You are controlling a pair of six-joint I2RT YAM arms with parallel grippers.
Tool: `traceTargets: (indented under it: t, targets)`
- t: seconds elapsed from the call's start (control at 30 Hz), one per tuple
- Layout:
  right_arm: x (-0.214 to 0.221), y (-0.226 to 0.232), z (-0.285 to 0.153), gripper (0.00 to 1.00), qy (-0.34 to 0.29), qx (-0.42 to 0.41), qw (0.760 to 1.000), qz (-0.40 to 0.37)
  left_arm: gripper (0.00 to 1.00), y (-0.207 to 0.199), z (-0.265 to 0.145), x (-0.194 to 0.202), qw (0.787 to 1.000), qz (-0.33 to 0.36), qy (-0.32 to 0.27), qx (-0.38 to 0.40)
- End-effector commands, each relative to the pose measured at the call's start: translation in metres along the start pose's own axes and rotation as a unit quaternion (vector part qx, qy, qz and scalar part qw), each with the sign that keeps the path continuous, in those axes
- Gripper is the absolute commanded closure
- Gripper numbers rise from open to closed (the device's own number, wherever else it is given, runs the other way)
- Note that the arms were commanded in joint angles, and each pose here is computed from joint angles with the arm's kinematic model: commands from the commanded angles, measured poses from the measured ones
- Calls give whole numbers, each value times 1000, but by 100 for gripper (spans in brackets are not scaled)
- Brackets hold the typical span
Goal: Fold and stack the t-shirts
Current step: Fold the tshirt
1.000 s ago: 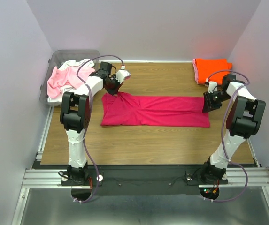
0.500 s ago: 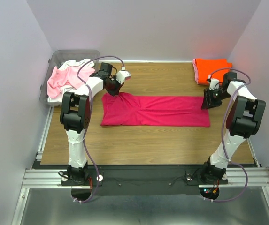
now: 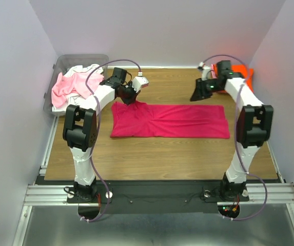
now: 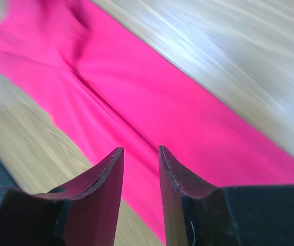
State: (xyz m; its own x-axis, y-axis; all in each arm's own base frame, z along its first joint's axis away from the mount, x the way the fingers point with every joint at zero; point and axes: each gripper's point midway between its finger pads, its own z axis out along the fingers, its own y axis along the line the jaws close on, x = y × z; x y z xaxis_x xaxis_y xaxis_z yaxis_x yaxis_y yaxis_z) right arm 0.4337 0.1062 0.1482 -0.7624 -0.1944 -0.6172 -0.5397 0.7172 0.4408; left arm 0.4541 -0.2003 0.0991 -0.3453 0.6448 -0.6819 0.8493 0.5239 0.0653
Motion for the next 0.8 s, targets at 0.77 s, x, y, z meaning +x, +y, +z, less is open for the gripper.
traceTargets:
  t: [0.77]
  targets:
    - [-33, 105, 225, 51, 21, -166, 984, 65, 100, -5, -21, -21, 999, -3, -41, 17]
